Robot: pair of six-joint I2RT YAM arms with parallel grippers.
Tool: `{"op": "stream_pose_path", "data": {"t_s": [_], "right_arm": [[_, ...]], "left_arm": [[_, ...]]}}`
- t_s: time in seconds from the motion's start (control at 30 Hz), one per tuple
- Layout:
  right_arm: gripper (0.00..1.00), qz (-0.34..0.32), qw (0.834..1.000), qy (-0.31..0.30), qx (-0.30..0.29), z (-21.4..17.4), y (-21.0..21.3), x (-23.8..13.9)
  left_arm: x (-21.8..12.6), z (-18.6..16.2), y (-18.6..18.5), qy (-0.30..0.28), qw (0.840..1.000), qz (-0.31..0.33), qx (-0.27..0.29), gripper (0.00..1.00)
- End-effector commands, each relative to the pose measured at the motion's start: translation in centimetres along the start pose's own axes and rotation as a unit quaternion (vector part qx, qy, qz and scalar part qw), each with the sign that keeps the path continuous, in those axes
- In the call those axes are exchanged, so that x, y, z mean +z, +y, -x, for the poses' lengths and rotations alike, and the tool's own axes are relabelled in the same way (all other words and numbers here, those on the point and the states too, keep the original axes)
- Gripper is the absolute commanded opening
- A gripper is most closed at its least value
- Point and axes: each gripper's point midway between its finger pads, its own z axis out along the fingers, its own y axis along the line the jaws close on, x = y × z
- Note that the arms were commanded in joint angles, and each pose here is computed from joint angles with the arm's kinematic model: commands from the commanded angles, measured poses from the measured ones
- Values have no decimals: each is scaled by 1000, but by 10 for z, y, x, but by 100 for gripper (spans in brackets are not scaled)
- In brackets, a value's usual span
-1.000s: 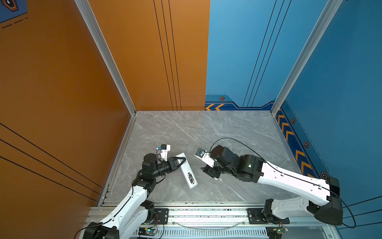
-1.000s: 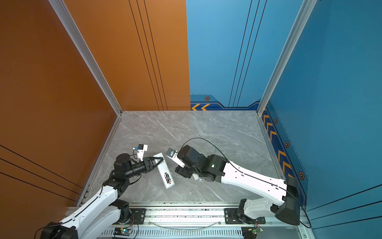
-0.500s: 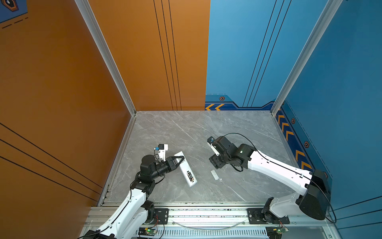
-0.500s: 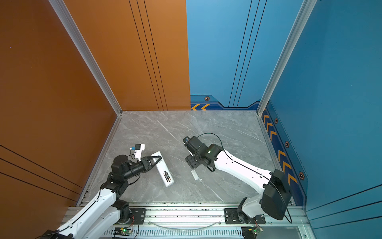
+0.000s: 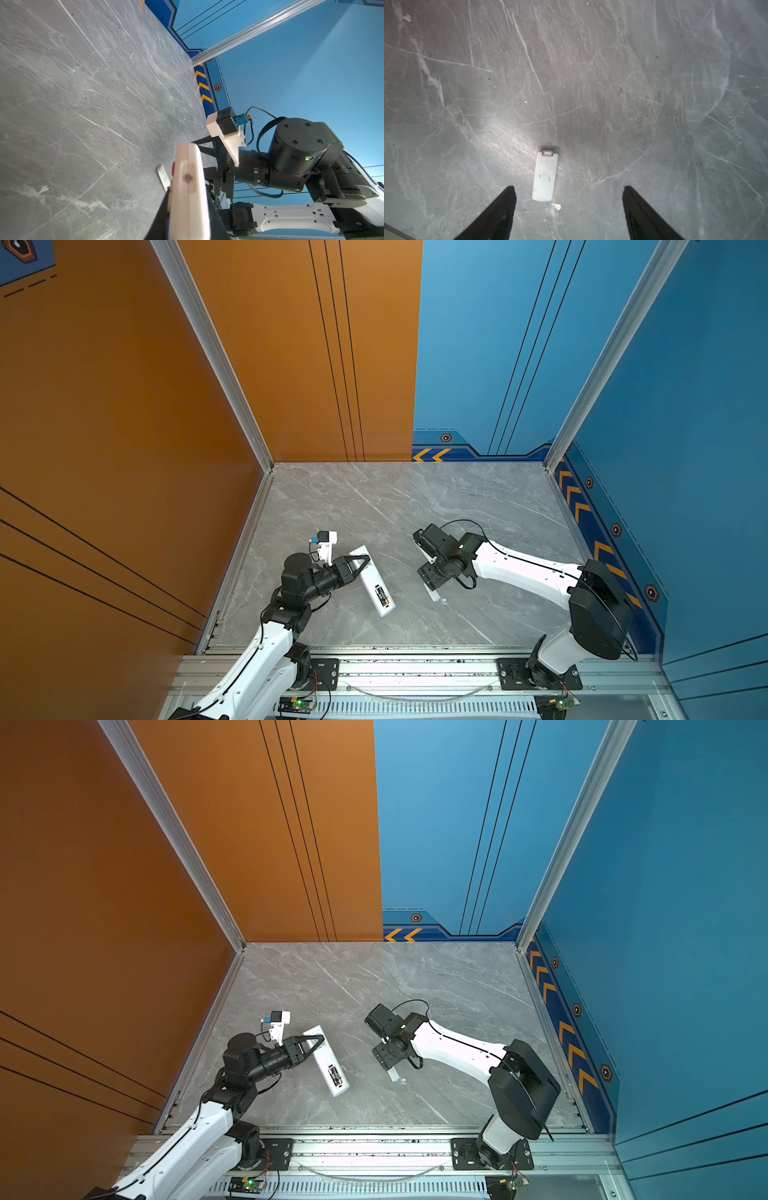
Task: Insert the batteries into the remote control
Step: 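Raise the right gripper off the remote and move it toward the white cover, then lower the right gripper onto the small white cover and grasp it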
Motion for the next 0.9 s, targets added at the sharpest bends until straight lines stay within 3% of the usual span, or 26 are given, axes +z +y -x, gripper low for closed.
{"op": "stream_pose_path", "data": {"t_s": [0.0,0.87], "right_arm": [[77,11,1000,11,18,-4,3,12],[58,30,998,52,34,-24,17,60]], "left_arm": [[-1,2,-3,-8,1000,-3,16,0],[2,-6,-3,7,1000,-6,15,0]]}}
